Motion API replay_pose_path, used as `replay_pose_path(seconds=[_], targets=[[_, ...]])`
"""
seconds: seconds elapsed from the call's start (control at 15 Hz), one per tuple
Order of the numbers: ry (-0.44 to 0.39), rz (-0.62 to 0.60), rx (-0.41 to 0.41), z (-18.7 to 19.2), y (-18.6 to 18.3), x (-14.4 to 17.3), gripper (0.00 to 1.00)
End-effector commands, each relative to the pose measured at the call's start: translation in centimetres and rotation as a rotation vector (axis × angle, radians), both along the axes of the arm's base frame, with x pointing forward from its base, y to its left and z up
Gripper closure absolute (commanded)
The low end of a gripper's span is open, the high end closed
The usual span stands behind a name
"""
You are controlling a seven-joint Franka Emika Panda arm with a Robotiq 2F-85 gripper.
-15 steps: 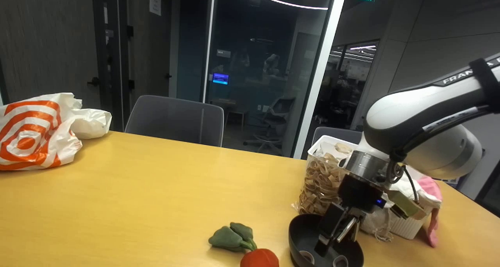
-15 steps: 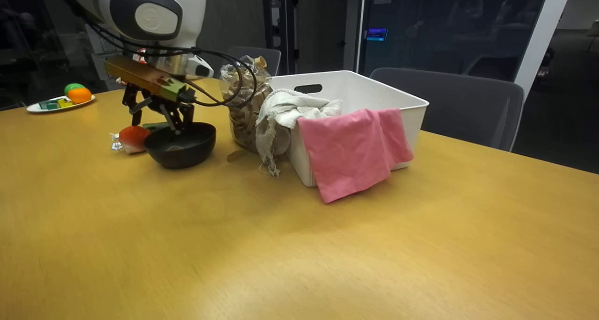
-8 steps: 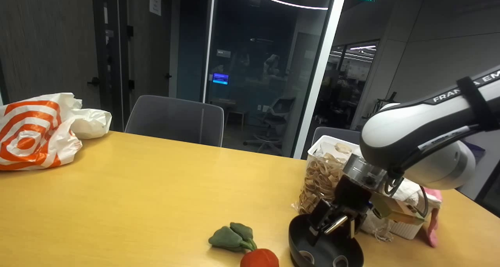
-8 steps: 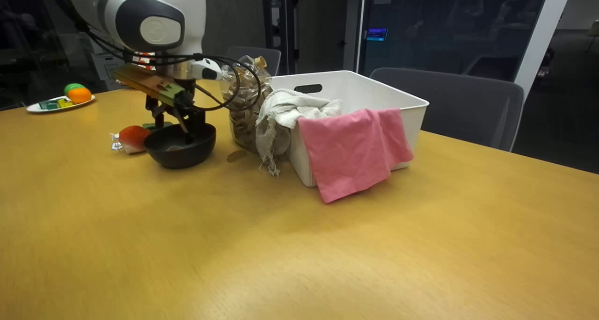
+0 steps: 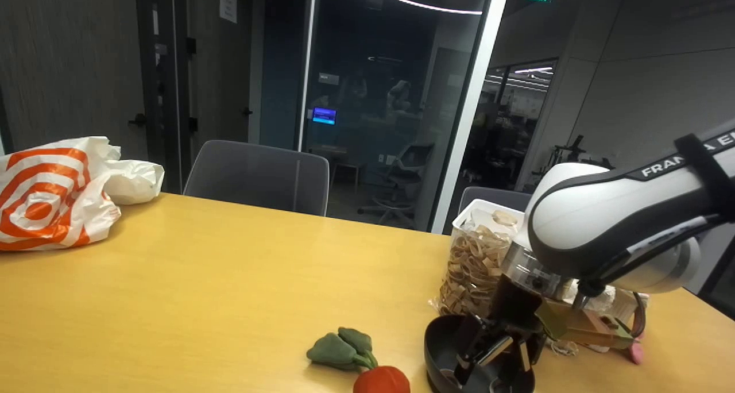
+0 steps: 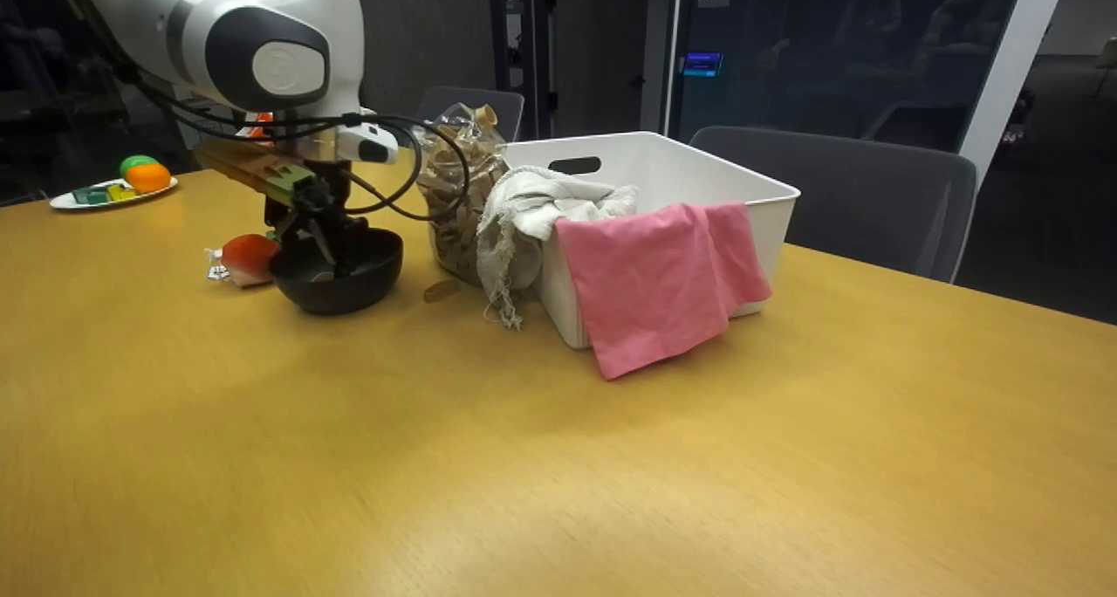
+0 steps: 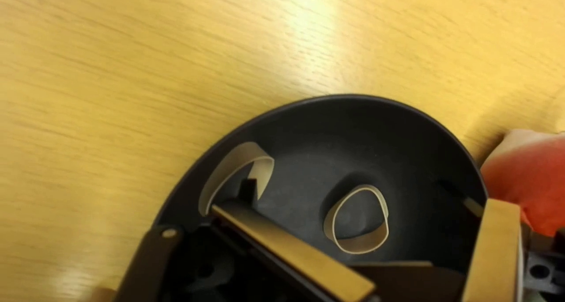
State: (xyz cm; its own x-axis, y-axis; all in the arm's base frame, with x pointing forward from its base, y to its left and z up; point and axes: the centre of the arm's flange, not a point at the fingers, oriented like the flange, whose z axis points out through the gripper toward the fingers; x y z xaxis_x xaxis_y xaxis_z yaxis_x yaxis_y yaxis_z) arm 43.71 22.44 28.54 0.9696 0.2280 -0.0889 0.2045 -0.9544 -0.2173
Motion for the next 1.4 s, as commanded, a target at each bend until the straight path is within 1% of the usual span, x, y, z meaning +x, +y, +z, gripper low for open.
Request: replay_pose_path(seconds=[0.0, 0.33, 0.6, 0.67, 0.73, 0.8, 0.87, 1.0, 1.2, 1.33], targets=[[-0.001, 0.010, -0.045, -0.7, 0.7, -0.3, 0.00], [0.006, 0.037, -0.076, -2.4, 0.5, 0.0, 0.00], [0.018, 0.042, -0.068, -2.8, 0.4, 0.0, 0.00], [0.019, 0.045, -0.065, -2.7, 0.4, 0.0, 0.25], [0.018, 0.046, -0.066, -2.6, 0.3, -0.1, 0.25], [0.016, 0.049, -0.063, -2.4, 0.3, -0.1, 0.32], [0.014, 0.051, -0.061, -2.3, 0.3, -0.1, 0.42], [0.009, 0.051, -0.060, -2.1, 0.2, -0.1, 0.55], [0.008, 0.050, -0.061, -2.0, 0.1, 0.0, 0.79], [0.007, 0.048, -0.065, -1.9, 0.0, 0.1, 0.84]])
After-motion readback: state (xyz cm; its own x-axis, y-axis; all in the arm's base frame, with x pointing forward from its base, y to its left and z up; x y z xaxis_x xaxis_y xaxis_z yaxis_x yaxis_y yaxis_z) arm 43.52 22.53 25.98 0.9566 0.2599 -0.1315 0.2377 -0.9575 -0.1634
